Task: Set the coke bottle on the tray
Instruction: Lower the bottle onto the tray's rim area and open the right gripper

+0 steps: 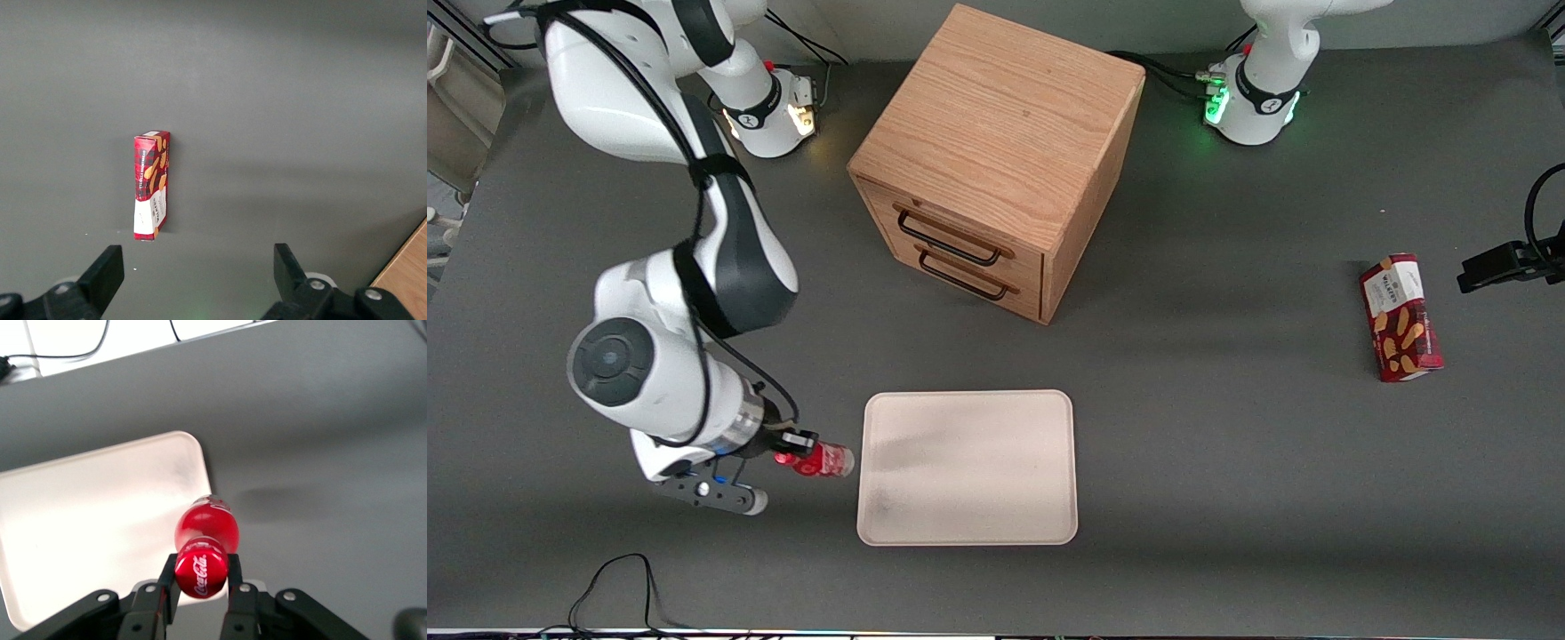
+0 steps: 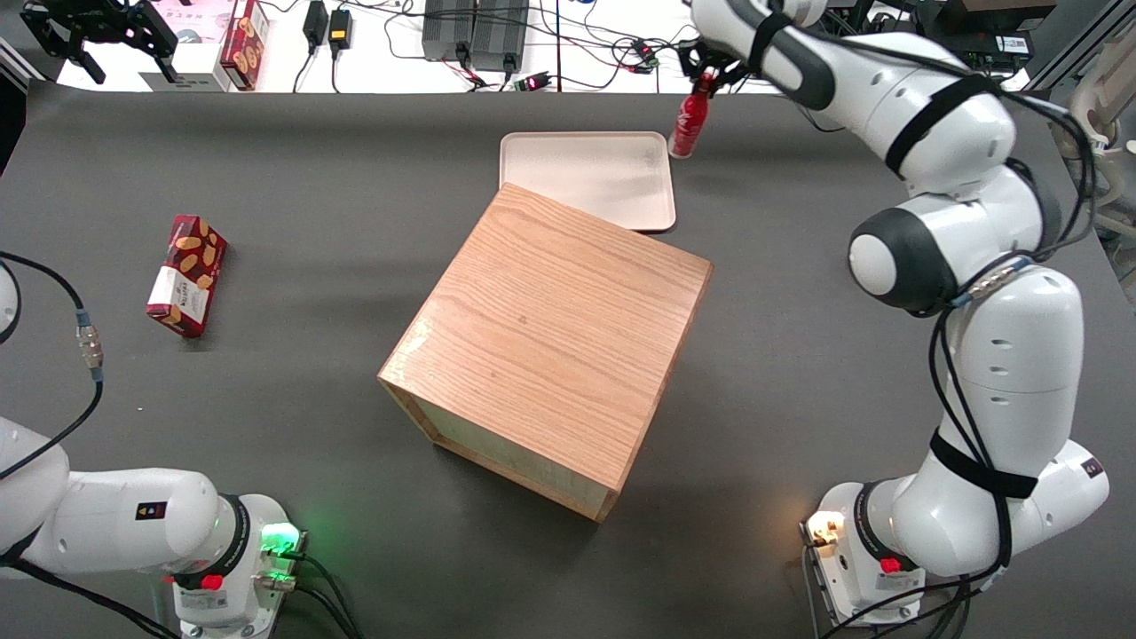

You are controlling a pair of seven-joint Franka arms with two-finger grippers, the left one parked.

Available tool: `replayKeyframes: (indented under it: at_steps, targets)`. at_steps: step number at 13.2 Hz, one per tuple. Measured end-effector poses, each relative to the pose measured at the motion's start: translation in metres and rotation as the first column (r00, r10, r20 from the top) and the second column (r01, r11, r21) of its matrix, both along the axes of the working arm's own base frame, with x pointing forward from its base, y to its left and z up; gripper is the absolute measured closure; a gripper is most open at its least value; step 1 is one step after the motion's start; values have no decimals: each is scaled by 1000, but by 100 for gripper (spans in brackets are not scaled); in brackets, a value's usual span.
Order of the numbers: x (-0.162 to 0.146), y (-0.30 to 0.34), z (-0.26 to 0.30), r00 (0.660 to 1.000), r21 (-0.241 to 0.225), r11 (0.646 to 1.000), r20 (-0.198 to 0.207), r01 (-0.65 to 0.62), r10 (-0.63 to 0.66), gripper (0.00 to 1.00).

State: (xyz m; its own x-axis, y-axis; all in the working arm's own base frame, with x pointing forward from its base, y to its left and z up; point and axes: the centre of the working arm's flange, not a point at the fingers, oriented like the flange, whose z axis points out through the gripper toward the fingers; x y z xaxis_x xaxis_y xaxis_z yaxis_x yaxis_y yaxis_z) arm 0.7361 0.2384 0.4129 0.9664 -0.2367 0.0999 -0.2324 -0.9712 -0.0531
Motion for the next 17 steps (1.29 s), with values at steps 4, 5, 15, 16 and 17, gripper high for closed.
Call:
replayKeyframes:
  at_steps: [4, 5, 15, 16, 17]
  targets:
    - [15, 14, -31, 996, 19, 1000, 85, -7, 6, 69]
    - [18, 16, -39, 995, 14, 1000, 103, -13, 11, 69]
    - [21, 34, -78, 988, -30, 998, 144, -53, 56, 69]
    - [20, 36, -79, 988, -31, 998, 143, -55, 59, 69]
    - [20, 38, -81, 988, -30, 998, 144, -57, 61, 69]
